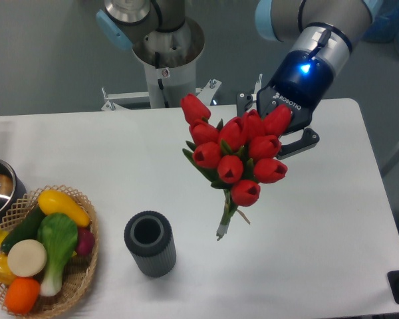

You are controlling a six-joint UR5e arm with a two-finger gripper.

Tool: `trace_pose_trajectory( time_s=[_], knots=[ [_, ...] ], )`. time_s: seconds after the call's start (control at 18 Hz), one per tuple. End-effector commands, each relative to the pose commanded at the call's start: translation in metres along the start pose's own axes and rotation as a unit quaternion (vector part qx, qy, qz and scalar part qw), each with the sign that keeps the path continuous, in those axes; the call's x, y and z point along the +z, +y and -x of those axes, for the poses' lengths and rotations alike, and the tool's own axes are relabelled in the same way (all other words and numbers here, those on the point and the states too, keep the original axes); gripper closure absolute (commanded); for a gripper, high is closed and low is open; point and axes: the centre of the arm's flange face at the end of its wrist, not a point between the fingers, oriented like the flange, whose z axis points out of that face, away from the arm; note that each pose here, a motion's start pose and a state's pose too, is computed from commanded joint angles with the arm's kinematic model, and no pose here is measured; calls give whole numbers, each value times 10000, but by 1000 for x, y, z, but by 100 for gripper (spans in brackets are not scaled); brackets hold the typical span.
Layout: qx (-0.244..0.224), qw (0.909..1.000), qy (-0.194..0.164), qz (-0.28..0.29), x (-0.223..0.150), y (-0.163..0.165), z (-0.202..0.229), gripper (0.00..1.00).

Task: Pick up the flowers from the vase
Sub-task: 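Raise the tulips higher and carry them away from the vase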

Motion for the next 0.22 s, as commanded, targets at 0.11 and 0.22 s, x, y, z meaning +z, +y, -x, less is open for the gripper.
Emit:
trace_pose_trajectory(
  time_s=[0.11, 0.22],
  knots=[
    [-7, 10000, -21, 32, 0, 1, 1, 81],
    [-7, 10000, -50, 68, 0, 2, 1, 81]
  ],
)
